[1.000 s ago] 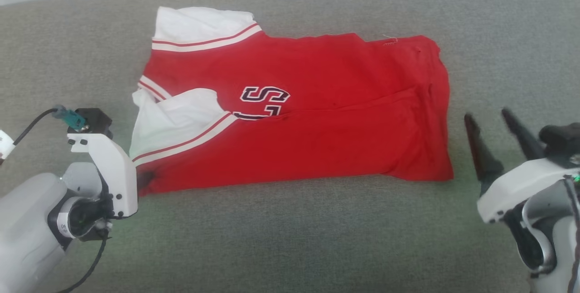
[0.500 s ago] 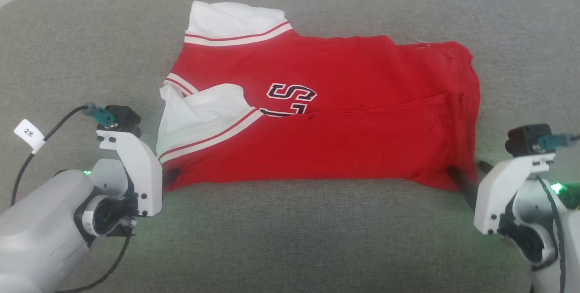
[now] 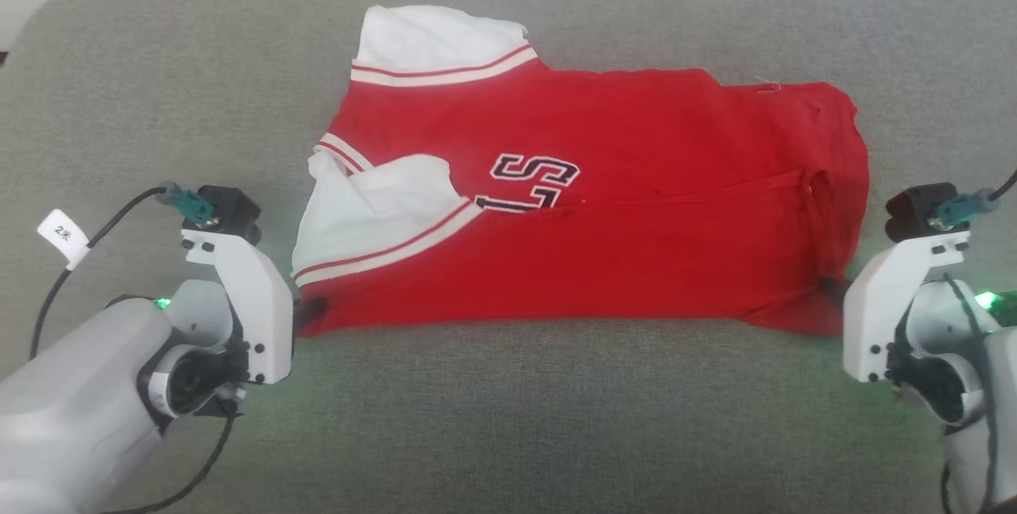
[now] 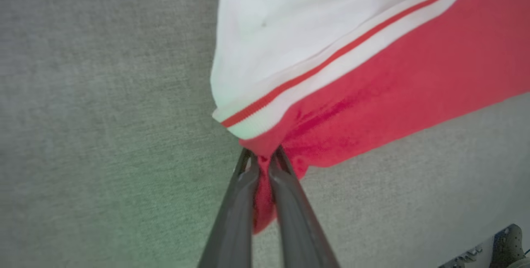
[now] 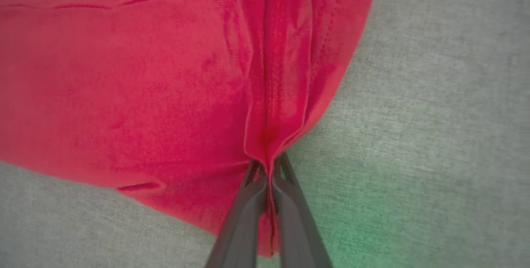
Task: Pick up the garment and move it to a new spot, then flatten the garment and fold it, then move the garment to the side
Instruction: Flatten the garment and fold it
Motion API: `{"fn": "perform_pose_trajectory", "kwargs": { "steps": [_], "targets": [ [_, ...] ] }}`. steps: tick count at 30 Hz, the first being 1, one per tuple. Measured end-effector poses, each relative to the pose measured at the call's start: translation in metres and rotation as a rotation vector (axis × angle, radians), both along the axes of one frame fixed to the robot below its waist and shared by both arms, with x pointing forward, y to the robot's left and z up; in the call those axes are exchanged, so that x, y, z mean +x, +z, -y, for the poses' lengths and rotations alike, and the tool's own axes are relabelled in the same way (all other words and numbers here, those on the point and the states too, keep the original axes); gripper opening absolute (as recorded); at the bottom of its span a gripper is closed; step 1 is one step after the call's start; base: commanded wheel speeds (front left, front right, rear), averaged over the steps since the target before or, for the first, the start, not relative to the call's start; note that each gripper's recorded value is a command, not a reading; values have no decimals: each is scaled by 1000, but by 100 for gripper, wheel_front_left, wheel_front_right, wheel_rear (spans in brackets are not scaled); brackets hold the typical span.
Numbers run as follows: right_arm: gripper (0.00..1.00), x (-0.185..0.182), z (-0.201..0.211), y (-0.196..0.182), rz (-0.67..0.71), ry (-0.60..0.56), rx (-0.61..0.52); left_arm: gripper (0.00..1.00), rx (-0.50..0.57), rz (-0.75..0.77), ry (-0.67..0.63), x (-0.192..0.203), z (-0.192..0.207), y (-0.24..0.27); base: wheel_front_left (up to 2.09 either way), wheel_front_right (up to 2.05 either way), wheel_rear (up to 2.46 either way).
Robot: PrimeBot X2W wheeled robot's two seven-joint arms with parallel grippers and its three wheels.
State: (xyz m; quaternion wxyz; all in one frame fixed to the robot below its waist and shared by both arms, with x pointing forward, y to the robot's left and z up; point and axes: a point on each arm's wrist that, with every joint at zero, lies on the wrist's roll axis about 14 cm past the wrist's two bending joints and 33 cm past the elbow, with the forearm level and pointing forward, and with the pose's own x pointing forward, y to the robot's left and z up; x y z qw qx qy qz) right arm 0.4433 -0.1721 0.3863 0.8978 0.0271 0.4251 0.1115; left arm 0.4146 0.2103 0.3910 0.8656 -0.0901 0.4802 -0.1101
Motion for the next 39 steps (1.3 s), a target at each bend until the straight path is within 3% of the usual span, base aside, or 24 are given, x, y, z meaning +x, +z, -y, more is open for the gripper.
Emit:
{"fn": "perform_pose_trajectory", "kwargs": {
  "steps": [11,25,26,27,28,29,30,31,39],
  "targets": [
    [0,-14,6,22,-27,84,-46,0,33,-6,2,-18,-11,20,0,0,0],
    [0,-64,12,9,-188,130,-38,0,28,-141,2,-79,4,2,0,0,0],
    [0,-64,12,9,-184,125,-34,4,26,-143,5,-79,5,1,0,0,0],
    [8,-63,12,9,-174,117,-30,22,26,-145,5,-79,5,0,0,0,0],
    [31,-62,13,9,-166,112,-31,33,28,-145,11,-78,4,-1,0,0,0],
    [87,-61,13,8,-159,110,-31,47,30,-147,17,-77,3,-2,0,0,0],
    [100,-60,12,8,-155,109,-32,80,30,-147,17,-77,4,-3,0,0,0],
    [100,-60,12,8,-154,108,-32,100,29,-140,17,-75,4,-2,0,0,0],
    [100,-48,15,31,-40,73,-8,100,91,-46,-22,-50,-4,30,0,0,0]
  ]
}}
